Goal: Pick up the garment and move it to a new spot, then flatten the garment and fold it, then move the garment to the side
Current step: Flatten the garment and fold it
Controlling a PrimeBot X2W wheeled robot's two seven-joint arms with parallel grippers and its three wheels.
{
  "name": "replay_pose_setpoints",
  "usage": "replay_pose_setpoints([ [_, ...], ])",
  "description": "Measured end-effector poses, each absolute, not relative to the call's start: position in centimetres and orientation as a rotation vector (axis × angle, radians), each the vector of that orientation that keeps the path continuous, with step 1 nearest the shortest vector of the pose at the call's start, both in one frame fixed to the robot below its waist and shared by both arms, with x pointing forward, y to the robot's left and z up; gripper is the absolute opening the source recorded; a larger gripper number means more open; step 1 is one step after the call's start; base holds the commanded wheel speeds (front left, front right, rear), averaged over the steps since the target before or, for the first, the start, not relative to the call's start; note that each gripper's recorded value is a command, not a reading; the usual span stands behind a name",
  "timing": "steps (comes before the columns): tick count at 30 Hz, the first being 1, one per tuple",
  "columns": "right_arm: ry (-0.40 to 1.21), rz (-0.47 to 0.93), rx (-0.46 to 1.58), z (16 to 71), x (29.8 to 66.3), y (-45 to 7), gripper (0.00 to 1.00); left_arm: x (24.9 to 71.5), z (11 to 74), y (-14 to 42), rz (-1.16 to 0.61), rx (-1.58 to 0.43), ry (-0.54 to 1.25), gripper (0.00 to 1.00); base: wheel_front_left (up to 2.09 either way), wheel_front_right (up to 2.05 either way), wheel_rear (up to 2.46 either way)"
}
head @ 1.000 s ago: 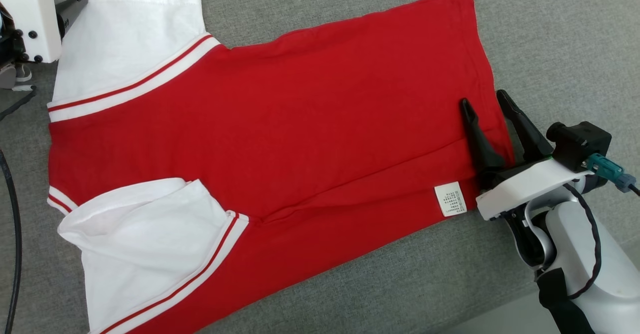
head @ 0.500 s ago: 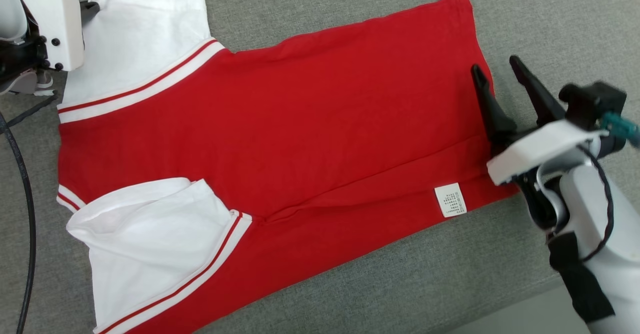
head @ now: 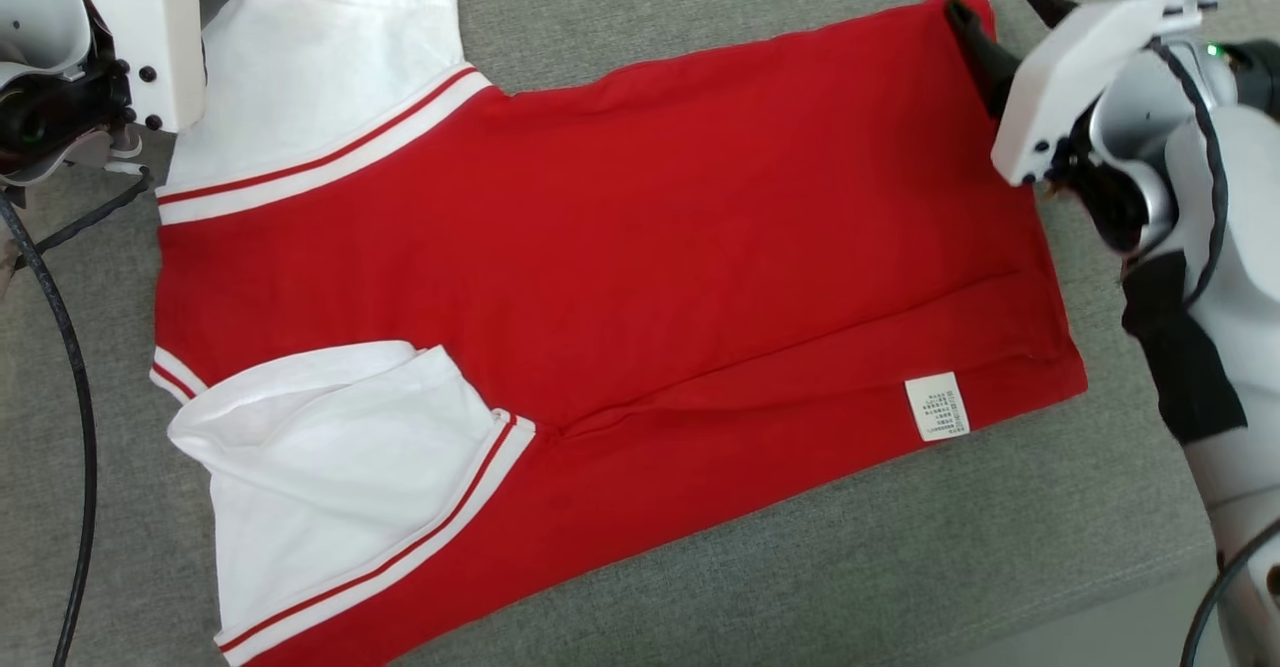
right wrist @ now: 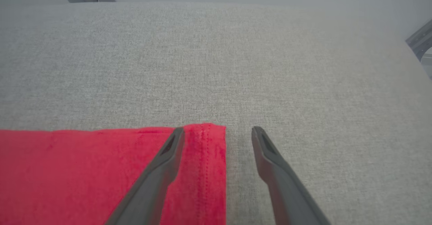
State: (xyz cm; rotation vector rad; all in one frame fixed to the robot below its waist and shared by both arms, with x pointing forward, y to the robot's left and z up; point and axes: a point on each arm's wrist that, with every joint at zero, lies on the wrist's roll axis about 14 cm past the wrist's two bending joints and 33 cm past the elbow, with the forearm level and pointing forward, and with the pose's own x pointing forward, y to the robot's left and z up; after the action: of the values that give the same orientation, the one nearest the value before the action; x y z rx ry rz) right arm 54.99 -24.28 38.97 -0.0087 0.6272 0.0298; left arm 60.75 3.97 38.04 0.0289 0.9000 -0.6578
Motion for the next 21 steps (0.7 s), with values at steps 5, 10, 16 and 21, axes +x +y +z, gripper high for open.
replay_pose_setpoints([
  [5, 0.734, 0.038, -0.048, 38.3, 55.7, -23.7, 1.00, 60.6, 38.1, 4.5, -0.650, 0.035, 0.898, 0.00, 0.00, 0.00, 0.00],
  [10, 0.790, 0.028, -0.071, 37.6, 55.8, -23.6, 0.50, 60.4, 38.3, 5.0, -0.643, 0.040, 0.895, 0.00, 0.00, 0.00, 0.00],
  [16, 0.774, 0.040, -0.089, 37.8, 56.3, -23.0, 0.00, 60.8, 38.6, 5.7, -0.631, 0.056, 0.857, 0.00, 0.00, 0.00, 0.00],
  [21, 0.709, 0.035, -0.060, 38.7, 57.5, -22.8, 0.00, 62.9, 40.5, 5.9, -0.623, 0.085, 0.717, 0.00, 0.00, 0.00, 0.00],
])
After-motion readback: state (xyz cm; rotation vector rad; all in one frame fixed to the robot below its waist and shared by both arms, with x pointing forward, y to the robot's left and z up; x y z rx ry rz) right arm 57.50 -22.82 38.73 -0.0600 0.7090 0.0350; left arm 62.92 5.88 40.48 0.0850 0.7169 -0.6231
